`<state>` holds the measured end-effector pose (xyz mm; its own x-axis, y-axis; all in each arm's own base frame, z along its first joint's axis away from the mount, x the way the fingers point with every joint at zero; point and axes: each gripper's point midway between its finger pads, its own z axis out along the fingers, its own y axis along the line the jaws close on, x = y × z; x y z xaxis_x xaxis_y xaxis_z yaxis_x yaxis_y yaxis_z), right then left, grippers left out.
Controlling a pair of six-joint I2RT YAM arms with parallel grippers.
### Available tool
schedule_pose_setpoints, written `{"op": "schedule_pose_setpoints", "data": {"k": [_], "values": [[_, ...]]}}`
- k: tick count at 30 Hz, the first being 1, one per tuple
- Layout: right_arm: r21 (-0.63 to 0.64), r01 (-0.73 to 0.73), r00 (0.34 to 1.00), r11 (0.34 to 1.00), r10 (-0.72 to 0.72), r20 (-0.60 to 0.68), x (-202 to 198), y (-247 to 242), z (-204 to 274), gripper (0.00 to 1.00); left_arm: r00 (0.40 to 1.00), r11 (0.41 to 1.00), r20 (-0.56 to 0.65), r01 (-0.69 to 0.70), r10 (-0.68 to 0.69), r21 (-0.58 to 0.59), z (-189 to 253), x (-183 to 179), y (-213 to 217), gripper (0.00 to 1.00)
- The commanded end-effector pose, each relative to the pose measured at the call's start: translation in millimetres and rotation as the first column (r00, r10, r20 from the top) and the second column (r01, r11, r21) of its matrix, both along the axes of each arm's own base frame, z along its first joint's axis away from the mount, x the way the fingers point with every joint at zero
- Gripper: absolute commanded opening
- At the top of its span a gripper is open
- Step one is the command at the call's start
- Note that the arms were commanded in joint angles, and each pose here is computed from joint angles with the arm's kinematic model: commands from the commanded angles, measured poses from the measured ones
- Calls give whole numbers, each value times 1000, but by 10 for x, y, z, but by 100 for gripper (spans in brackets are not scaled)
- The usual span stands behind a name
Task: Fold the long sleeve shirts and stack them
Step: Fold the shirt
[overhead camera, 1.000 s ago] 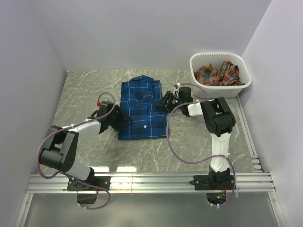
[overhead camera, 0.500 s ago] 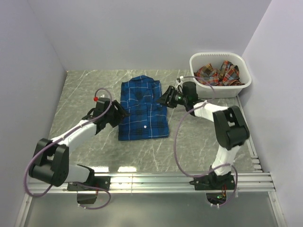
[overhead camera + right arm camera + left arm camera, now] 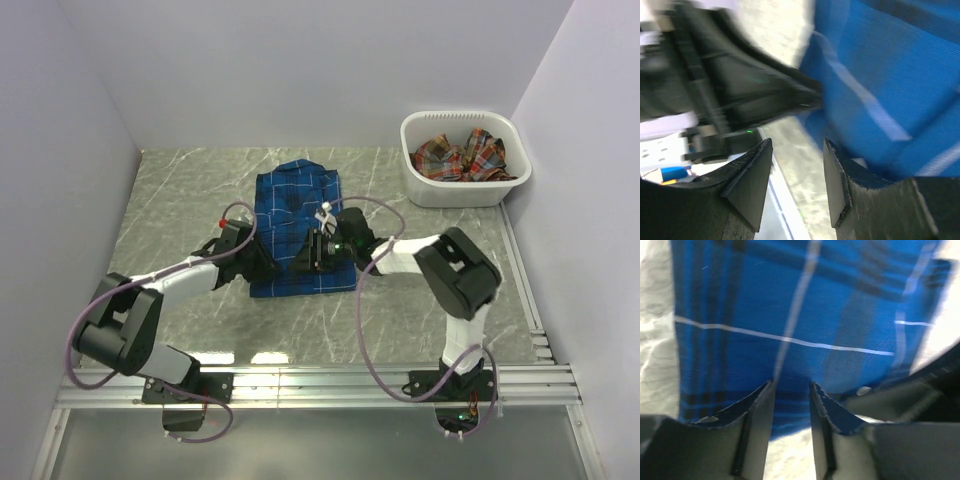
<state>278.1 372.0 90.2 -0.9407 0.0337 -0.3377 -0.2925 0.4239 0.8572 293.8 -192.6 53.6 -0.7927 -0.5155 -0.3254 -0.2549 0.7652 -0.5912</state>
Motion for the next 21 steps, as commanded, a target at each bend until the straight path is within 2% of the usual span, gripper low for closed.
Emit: {"op": "schedule_pose_setpoints", "data": {"k": [1, 6, 15, 21], "values": [[-18, -18, 996, 1000, 17, -86, -46, -1, -345, 53, 1000, 1000, -10, 1, -1, 26, -147, -15, 36, 38], [-75, -37, 983, 996, 23, -181, -196, -123, -711, 53, 995, 997, -98, -31, 37, 69, -427, -165, 157, 32], [-117, -24, 987, 993, 5, -163, -212, -536, -653, 52, 987, 992, -124, -95, 104, 82, -536, -225, 430, 31], [-123, 28, 975, 992, -54, -215, -250, -947, -782, 52, 980, 989, -146, -123, 134, 79, -584, -288, 495, 30]]}}
